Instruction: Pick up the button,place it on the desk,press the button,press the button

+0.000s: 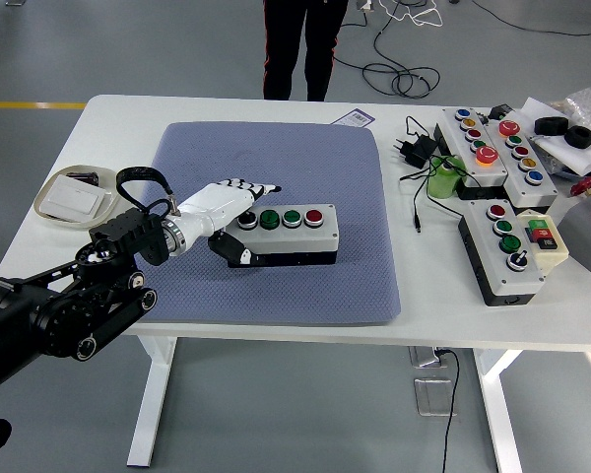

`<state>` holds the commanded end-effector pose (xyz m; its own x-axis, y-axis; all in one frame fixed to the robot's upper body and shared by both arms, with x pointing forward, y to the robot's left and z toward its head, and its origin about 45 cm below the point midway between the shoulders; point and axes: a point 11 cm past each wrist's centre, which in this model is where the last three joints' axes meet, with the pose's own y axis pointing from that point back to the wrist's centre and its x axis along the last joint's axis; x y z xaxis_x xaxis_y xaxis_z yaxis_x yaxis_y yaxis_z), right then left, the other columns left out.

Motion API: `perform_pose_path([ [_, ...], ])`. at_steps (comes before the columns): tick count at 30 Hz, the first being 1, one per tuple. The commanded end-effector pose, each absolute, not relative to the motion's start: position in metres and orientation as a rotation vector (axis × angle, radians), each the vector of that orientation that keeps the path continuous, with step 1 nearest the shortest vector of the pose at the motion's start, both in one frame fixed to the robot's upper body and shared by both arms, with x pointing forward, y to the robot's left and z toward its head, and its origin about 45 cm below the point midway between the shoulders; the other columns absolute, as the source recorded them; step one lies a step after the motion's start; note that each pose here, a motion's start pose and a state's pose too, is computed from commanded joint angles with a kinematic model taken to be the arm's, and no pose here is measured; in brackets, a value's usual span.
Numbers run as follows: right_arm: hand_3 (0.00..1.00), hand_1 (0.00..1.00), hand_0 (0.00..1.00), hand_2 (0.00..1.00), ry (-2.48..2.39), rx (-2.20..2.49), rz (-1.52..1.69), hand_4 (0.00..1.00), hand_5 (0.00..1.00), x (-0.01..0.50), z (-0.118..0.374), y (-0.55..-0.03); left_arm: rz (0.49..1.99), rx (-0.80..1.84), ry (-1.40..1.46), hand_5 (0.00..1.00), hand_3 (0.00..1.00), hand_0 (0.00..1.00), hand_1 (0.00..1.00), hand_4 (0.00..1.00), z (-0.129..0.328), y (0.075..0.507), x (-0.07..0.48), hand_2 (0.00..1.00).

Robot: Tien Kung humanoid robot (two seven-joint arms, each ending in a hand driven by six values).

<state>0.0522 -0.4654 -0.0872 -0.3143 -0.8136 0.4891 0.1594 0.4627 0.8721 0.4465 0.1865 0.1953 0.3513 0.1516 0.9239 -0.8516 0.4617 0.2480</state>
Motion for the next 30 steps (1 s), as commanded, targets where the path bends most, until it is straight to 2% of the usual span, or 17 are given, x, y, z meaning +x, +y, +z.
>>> perform_pose_path([
  [1, 0.614, 0.535, 0.644, 0.619, -1.596, 0.583, -1.091, 0.264, 0.289, 0.052, -0.087, -0.465, 0.767, 0.85, -0.979, 0.473, 0.998, 0.998, 0.998, 0.998, 0.196, 0.188, 0.446, 0.998],
  [7, 0.614, 0.535, 0.644, 0.618, -1.596, 0.584, -1.09, 0.264, 0.289, 0.053, -0.087, -0.465, 0.813, 0.792, -0.921, 0.493, 0.998, 0.998, 0.998, 0.998, 0.209, 0.192, 0.444, 0.998],
  [10, 0.614, 0.535, 0.644, 0.618, -1.595, 0.584, -1.09, 0.264, 0.289, 0.052, -0.087, -0.465, 0.883, 0.716, -0.91, 0.493, 0.998, 0.998, 0.998, 0.998, 0.224, 0.191, 0.442, 0.998],
  [12, 0.614, 0.535, 0.644, 0.618, -1.596, 0.584, -1.09, 0.264, 0.289, 0.053, -0.087, -0.465, 1.017, 0.652, -0.888, 0.493, 0.998, 0.998, 0.998, 0.998, 0.242, 0.197, 0.441, 0.998],
  [13, 0.614, 0.535, 0.644, 0.618, -1.597, 0.584, -1.09, 0.264, 0.289, 0.053, -0.087, -0.465, 1.079, 0.619, -0.896, 0.377, 0.998, 0.788, 0.812, 0.748, 0.254, 0.198, 0.44, 0.841],
  [18, 0.614, 0.535, 0.644, 0.618, -1.593, 0.587, -1.087, 0.264, 0.289, 0.053, -0.087, -0.464, 1.305, 0.495, -1.001, 0.377, 0.998, 0.788, 0.812, 0.748, 0.309, 0.193, 0.427, 0.841],
  [19, 0.614, 0.534, 0.642, 0.618, -1.595, 0.586, -1.087, 0.263, 0.288, 0.053, -0.087, -0.465, 1.359, 0.457, -0.974, 0.209, 0.9, 0.34, 0.397, 0.584, 0.318, 0.194, 0.424, 0.392],
  [22, 0.614, 0.534, 0.642, 0.618, -1.599, 0.584, -1.09, 0.263, 0.288, 0.053, -0.087, -0.465, 1.408, 0.39, -0.862, 0.209, 0.9, 0.34, 0.397, 0.584, 0.329, 0.191, 0.416, 0.392],
  [24, 0.614, 0.534, 0.642, 0.618, -1.6, 0.584, -1.09, 0.263, 0.288, 0.054, -0.087, -0.465, 1.372, 0.393, -0.752, 0.209, 0.9, 0.34, 0.397, 0.584, 0.326, 0.185, 0.411, 0.392],
  [25, 0.614, 0.534, 0.642, 0.618, -1.601, 0.584, -1.091, 0.264, 0.288, 0.054, -0.087, -0.465, 1.356, 0.392, -0.697, 0.226, 0.805, 0.078, 0.16, 0.577, 0.323, 0.184, 0.409, 0.211],
  [30, 0.614, 0.534, 0.642, 0.618, -1.608, 0.59, -1.09, 0.264, 0.288, 0.058, -0.087, -0.465, 1.209, 0.464, -0.523, 0.226, 0.805, 0.078, 0.16, 0.577, 0.305, 0.167, 0.4, 0.211],
])
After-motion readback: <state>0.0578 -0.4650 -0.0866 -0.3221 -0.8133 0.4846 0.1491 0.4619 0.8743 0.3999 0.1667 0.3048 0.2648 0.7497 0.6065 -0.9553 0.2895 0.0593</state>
